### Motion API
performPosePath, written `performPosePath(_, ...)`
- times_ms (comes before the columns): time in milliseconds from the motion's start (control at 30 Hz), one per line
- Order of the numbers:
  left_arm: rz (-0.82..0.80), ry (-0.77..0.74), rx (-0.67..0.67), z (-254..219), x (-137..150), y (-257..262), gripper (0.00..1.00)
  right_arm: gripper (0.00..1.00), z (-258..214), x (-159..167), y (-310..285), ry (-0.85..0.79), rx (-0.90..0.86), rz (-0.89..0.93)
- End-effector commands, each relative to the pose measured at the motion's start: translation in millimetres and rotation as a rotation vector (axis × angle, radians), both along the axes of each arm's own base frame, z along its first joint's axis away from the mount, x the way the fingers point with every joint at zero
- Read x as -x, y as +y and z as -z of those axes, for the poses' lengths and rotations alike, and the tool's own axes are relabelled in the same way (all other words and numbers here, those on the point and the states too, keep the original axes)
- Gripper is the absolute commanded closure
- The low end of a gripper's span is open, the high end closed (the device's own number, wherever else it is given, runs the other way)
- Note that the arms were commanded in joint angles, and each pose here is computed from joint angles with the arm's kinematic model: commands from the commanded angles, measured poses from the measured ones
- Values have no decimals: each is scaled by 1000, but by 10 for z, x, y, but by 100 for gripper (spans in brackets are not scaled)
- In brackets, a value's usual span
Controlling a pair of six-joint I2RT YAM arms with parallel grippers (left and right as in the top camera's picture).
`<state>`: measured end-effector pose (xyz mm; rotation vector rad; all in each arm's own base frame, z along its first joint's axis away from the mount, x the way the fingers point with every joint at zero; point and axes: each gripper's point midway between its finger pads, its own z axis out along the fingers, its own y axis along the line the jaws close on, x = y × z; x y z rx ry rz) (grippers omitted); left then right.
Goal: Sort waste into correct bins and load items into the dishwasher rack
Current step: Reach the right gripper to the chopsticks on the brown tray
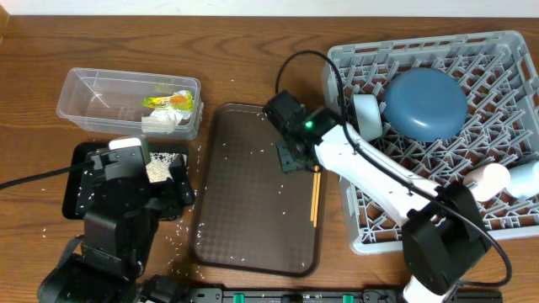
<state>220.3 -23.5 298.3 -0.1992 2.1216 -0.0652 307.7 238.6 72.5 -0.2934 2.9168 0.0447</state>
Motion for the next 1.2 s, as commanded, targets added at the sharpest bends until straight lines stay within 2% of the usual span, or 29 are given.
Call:
performPosePath(0, -77, -3, -48, -25, 13, 175, 2, 57, 149, 114, -23, 72, -69, 124)
performPosePath(400, -76, 4, -51, -9, 17, 176, 2, 65, 373, -14, -473, 100, -60, 288)
performPosePath(667, -76, 4, -51, -9, 17, 176, 2, 67, 468, 58, -382, 132, -115, 271)
performPosePath(1167, -76, 4, -51, -9, 17, 176, 2, 84, 654, 72, -279, 113, -159, 236)
